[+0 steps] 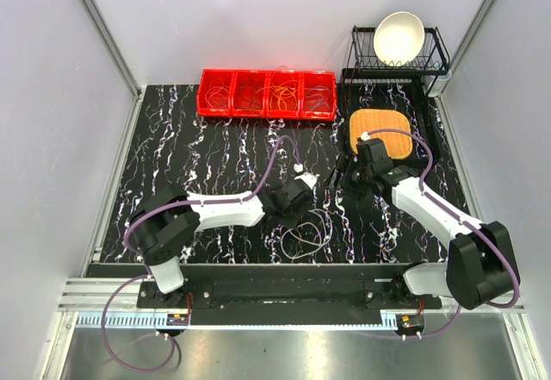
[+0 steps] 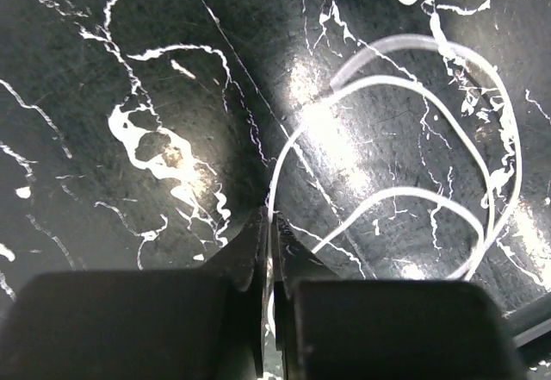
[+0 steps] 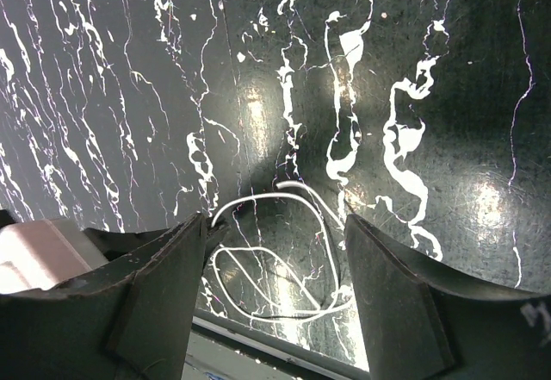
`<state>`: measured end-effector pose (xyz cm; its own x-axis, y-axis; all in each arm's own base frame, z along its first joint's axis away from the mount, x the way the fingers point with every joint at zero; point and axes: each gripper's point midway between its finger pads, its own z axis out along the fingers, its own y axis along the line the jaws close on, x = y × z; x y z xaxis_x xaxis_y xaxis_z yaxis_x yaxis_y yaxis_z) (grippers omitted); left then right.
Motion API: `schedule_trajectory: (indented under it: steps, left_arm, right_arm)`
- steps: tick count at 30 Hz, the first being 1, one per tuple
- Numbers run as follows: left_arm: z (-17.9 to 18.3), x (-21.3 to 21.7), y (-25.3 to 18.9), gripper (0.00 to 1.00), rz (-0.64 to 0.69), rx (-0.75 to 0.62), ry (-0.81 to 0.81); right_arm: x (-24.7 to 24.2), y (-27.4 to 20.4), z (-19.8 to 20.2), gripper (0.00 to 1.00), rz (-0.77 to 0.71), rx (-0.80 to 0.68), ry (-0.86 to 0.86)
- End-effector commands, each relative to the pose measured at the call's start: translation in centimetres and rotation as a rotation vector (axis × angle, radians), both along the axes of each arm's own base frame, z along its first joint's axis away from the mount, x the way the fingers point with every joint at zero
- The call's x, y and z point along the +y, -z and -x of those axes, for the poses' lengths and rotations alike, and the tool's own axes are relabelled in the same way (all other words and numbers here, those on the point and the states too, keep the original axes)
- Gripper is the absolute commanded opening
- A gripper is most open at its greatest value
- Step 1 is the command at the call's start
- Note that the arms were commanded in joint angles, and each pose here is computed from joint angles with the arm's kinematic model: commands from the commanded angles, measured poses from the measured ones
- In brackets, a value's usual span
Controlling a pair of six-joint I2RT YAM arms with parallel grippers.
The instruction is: Untangle the cables
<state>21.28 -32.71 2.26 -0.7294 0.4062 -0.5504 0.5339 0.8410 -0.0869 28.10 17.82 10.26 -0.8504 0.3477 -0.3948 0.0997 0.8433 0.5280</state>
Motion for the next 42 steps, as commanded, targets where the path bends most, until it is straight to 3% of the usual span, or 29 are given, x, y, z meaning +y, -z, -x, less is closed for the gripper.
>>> schedule_trajectory:
  steps: [1,10,16,28,35,42]
  left_arm:
    - [-1.8,-1.2,-4.9,0.0,0.045,-0.091,-0.026]
    - [-2.4,1.5,-21.7,0.0,0.27,-0.324,-0.086]
    - [-1.9,3.2,-21.0,0.0,0.264,-0.337,-0.106]
    - [-1.4,3.2,-19.1,0.0,0.269,-0.299,-0.118]
    - [-1.6,3.3,-17.2,0.0,0.213,-0.275,-0.122]
    - [-0.4,2.4,-17.2,0.0,0.215,-0.227,-0.025]
  right_arm:
    - [0.5,-0.8,-0.1,0.72,-0.013,-0.029,-0.021]
    - [1.9,-3.5,0.4,0.71,-0.111,-0.084,-0.078]
    - [4.5,-6.1,1.4,0.72,-0.282,-0.146,-0.188]
    - [6.0,-7.1,3.0,0.71,-0.394,-0.157,-0.293]
    - [5.0,-5.8,2.7,0.71,-0.331,-0.147,-0.242]
    - [5.6,-6.8,3.0,0.71,-0.341,-0.216,-0.345]
